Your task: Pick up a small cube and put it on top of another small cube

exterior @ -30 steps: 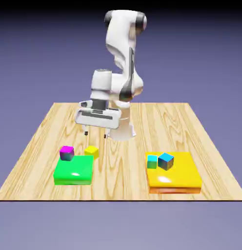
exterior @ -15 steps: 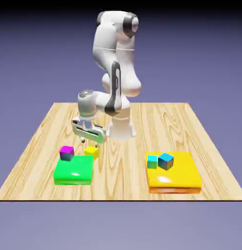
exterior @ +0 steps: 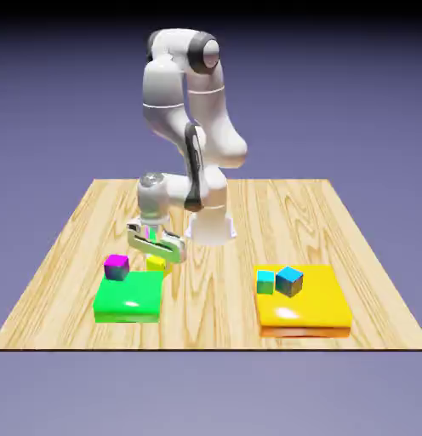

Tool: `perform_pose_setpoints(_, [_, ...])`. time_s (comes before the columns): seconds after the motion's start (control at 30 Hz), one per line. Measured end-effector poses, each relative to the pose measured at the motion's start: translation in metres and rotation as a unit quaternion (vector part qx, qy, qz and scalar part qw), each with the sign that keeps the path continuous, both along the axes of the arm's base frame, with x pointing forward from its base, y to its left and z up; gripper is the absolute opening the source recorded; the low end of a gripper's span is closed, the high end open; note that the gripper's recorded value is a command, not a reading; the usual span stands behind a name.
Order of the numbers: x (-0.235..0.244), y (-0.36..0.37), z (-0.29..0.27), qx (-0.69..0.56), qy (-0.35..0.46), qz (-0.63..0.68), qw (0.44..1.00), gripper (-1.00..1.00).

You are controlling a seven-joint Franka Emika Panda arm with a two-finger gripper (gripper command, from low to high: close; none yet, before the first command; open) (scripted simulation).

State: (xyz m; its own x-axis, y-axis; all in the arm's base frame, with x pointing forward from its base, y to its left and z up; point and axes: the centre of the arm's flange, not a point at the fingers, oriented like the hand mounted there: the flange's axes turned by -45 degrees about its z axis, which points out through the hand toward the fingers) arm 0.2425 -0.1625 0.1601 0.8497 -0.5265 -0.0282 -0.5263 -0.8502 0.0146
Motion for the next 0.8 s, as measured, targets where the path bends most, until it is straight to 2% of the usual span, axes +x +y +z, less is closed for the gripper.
perform_pose_setpoints(0.3, [-0.004,0.001,0.04,0.007,-0.003,-0.002,1.0,-1.0])
perform_pose_setpoints(0.57, [0.066,-0.061,0.108,0.013,-0.01,-0.13,0.991,-1.0])
perform_pose_setpoints(0.73, [0.091,-0.104,0.161,0.007,-0.005,-0.216,0.976,-1.0])
perform_pose_setpoints(0.8, [0.091,-0.104,0.162,0.007,-0.005,-0.217,0.976,-1.0])
